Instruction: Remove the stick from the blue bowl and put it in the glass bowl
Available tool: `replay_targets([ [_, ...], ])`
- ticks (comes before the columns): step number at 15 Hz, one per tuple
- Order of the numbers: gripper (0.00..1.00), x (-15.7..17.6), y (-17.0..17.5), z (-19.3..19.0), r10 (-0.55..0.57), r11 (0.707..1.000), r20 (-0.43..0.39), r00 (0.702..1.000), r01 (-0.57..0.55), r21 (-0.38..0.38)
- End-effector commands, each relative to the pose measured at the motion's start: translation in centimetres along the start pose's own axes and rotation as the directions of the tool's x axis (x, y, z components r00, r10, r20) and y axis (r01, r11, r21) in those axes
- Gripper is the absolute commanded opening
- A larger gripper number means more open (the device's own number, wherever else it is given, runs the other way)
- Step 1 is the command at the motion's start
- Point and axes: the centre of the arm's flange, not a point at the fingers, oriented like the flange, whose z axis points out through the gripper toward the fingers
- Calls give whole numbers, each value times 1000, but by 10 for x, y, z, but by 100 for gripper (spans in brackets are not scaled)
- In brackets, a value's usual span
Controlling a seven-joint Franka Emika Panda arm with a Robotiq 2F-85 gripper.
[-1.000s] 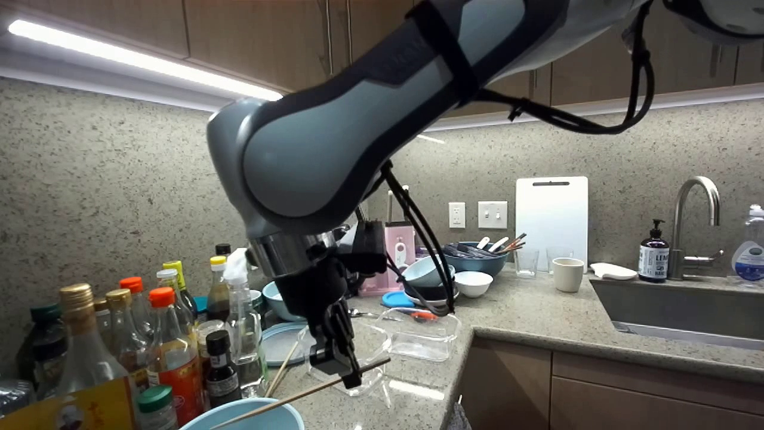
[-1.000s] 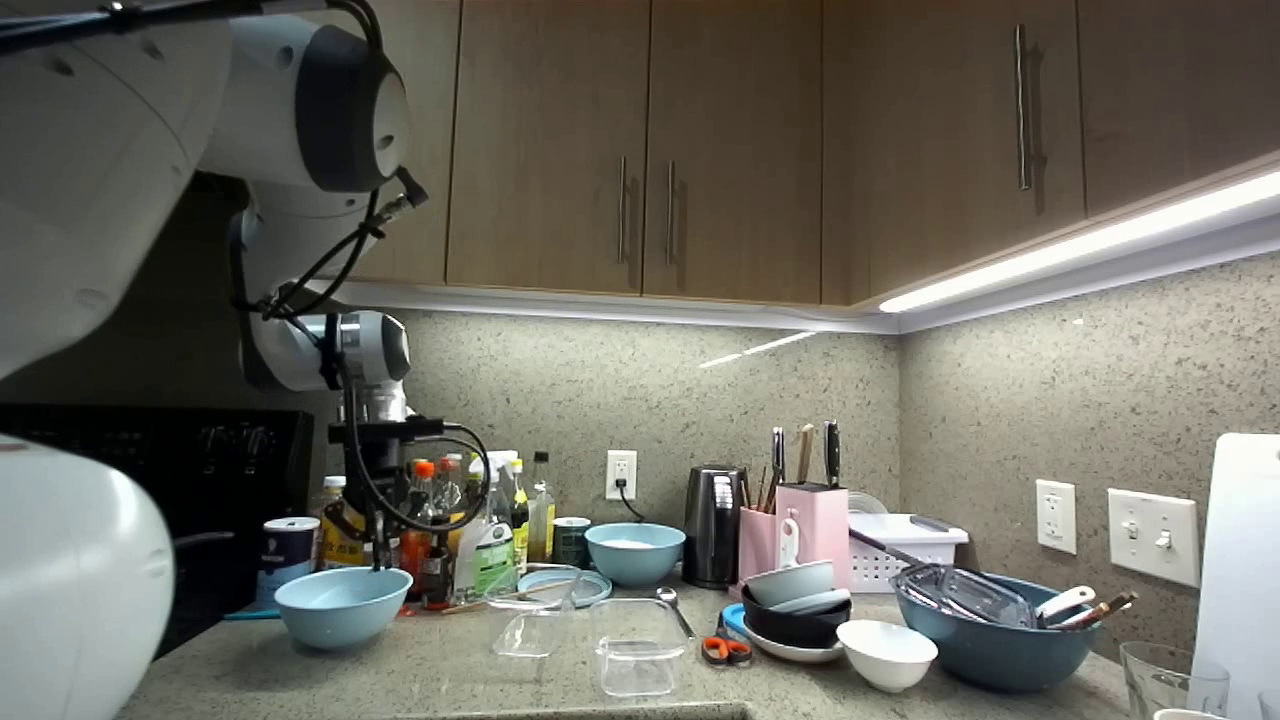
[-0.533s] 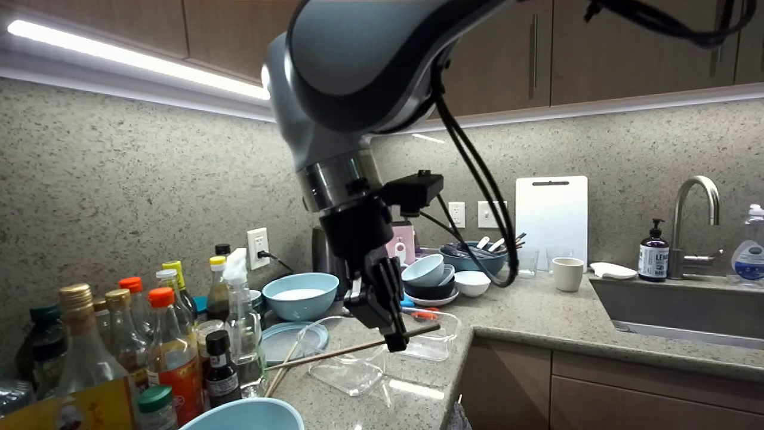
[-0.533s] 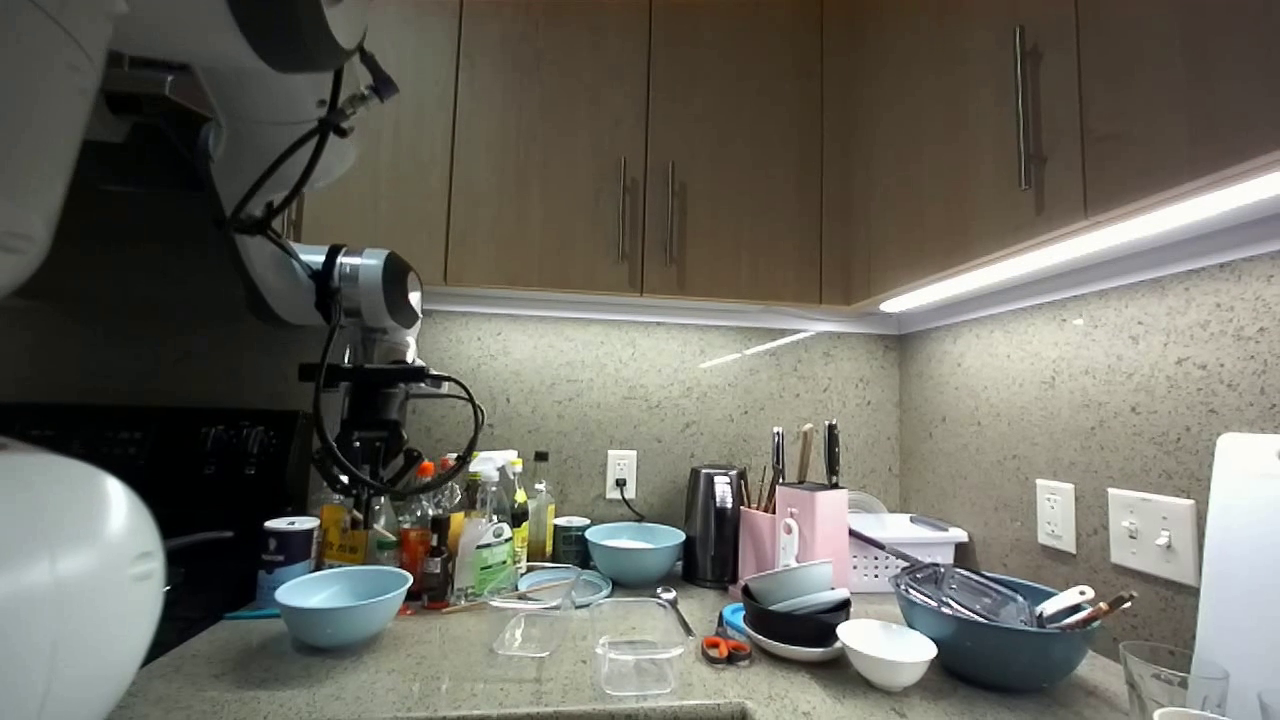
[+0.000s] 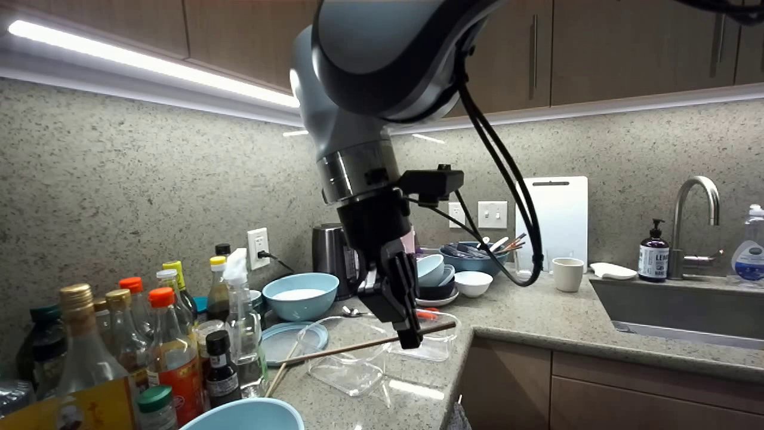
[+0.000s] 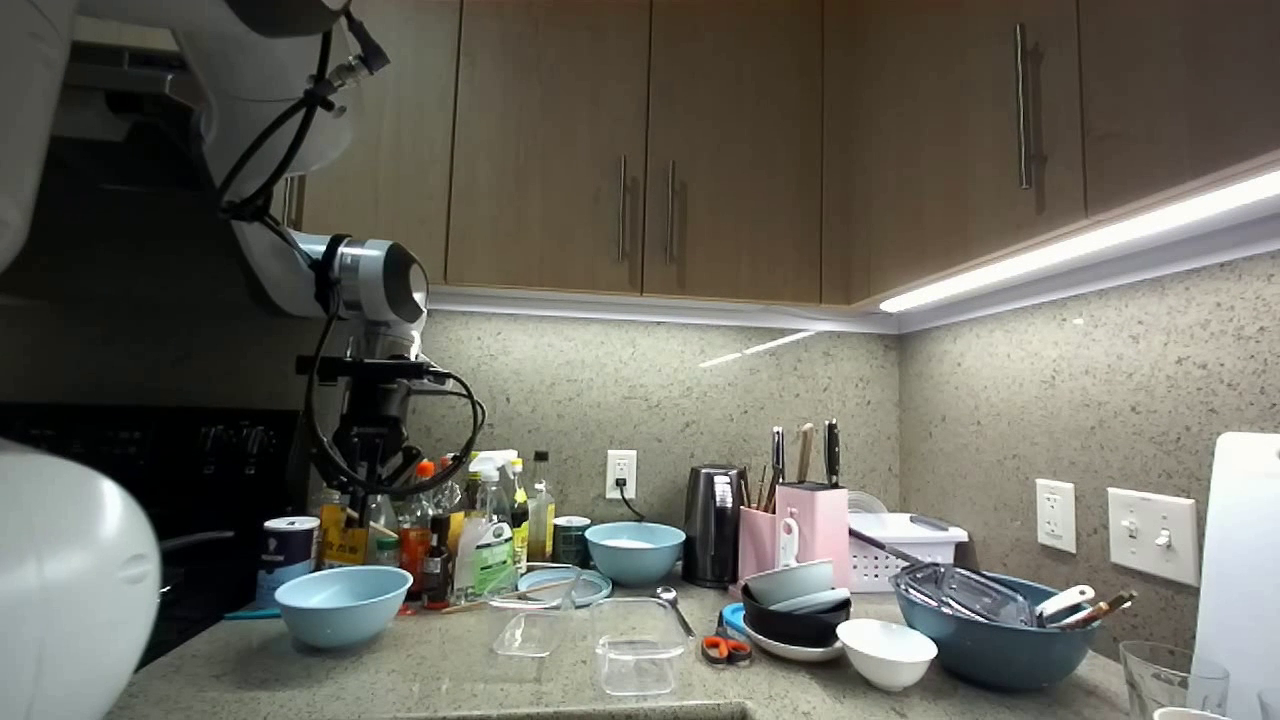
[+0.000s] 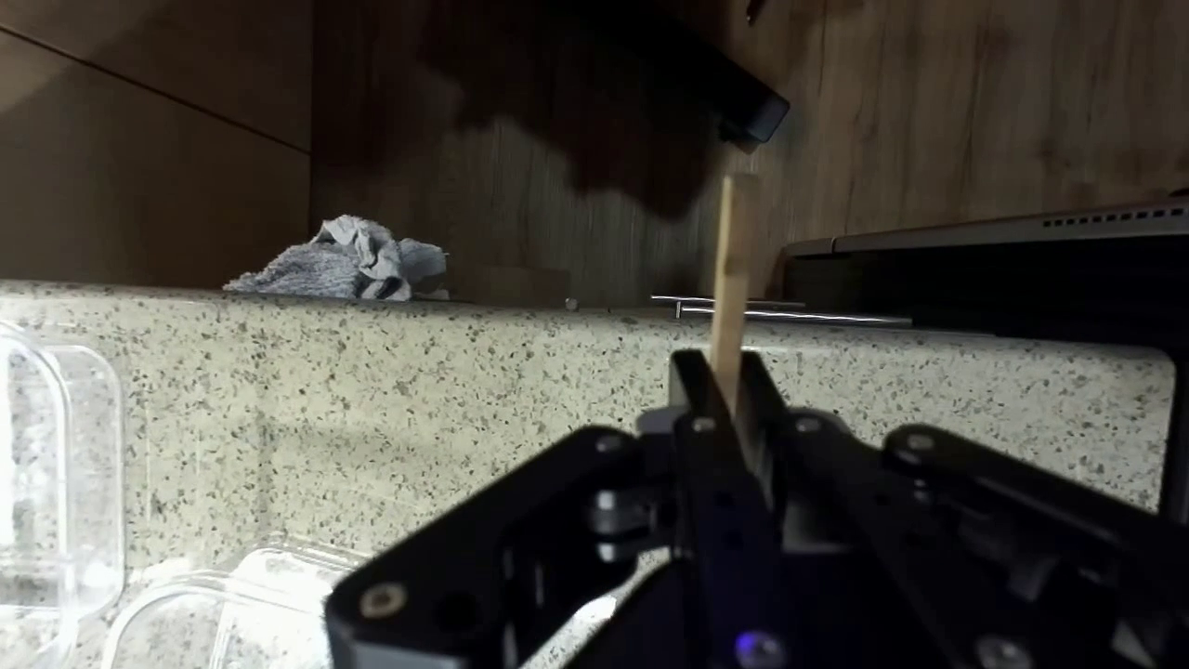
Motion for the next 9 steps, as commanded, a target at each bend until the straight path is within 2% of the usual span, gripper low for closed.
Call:
replay_targets([
  [1,7,3,25,0,66,998,-16,998,-66,5],
  [4,7,0,60,-3,168,985,-72,983,-171,-26],
  [9,7,4,110,2,304,948,-153,940,-315,-49],
])
